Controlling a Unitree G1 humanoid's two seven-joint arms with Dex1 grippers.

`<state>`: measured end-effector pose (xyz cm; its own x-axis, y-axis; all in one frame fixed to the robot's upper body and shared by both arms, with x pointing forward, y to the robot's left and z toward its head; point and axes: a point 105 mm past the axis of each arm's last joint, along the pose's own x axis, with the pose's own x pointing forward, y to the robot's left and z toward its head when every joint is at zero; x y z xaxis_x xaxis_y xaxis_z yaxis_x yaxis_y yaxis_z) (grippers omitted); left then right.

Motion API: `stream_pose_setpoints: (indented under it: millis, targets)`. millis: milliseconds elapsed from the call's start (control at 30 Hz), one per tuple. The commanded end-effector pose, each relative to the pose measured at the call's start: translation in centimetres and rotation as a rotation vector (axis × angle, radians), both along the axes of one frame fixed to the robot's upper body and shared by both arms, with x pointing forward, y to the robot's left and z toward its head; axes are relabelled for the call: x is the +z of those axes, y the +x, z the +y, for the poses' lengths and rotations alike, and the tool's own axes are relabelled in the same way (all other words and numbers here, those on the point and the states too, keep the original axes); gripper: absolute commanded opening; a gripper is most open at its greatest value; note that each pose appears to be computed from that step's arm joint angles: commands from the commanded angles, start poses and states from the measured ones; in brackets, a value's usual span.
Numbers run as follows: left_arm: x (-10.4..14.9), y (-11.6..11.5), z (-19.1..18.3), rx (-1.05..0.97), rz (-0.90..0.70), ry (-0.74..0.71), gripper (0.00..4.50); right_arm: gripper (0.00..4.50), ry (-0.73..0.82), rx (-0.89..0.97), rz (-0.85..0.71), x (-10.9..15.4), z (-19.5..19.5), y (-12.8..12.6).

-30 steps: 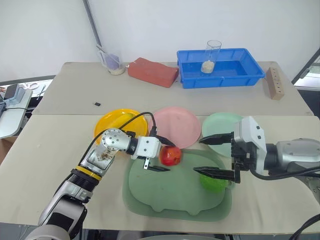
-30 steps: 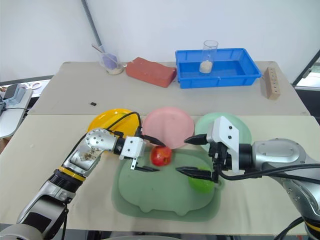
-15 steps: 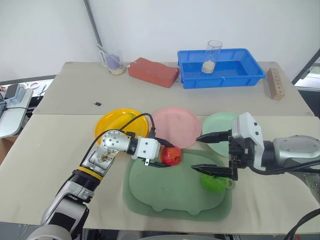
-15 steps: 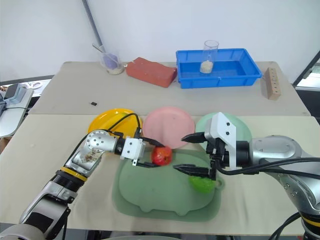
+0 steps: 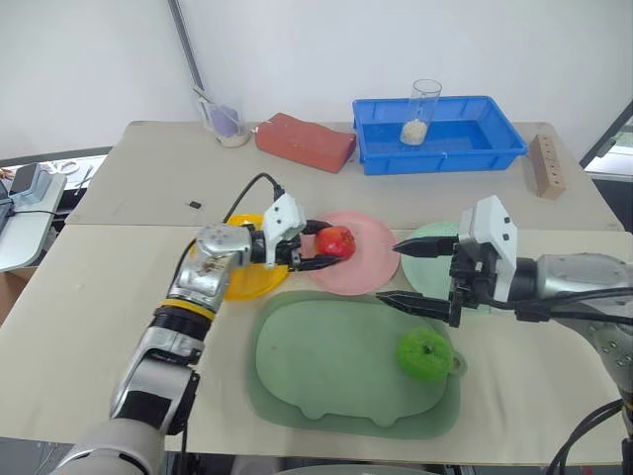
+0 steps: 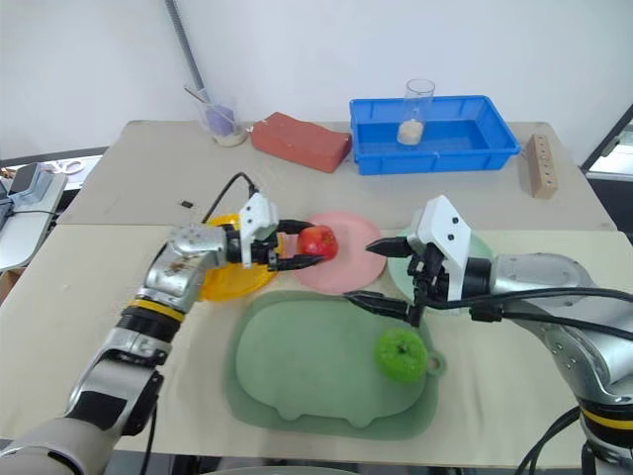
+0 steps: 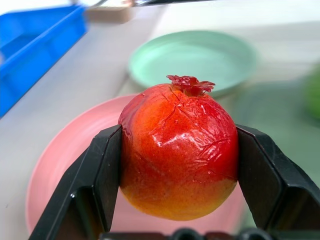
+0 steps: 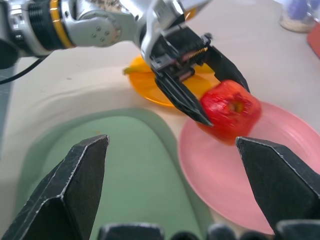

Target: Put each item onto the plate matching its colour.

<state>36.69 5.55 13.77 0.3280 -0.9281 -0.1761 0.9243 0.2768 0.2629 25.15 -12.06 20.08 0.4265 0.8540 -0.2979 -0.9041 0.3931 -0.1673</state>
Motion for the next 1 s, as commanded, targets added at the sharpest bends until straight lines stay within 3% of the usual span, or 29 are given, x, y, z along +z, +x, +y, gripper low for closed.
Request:
stream_pose_setpoints:
  millis: [33,100,167,233,567,767,1000]
  targets:
    - [0.3,1.0,-0.2,0.046,-0.068,0.025,2.83,4.5,-0.005,-0.034,-0.08,1.1,-0.1,0.7]
    - [-0.4,1.0,-0.2,0.051,-0.065,0.032,2.83,4.5,-0.014,-0.058,-0.089,1.0,-0.3,1.0]
    - [-0.7,1.0,-0.2,0.055,-0.064,0.033,3.88,4.5,-0.018,-0.079,-0.096,1.0,-0.5,1.3]
    - [-0.6,0.9,-0.3,0.05,-0.059,0.023,4.45,4.5,-0.019,-0.087,-0.098,1.0,-0.6,1.4]
    - [3.5,0.1,1.3,-0.019,-0.109,-0.036,4.45,4.5,-0.049,-0.082,-0.075,0.5,-1.5,1.2]
    - [5.5,-4.1,2.2,-0.245,-0.103,0.032,4.45,4.5,-0.144,0.056,0.052,-0.8,-2.5,-1.5]
    - [4.3,-10.1,3.6,-0.522,-0.103,0.218,4.45,4.5,-0.222,0.157,0.174,-2.2,-3.2,-4.4]
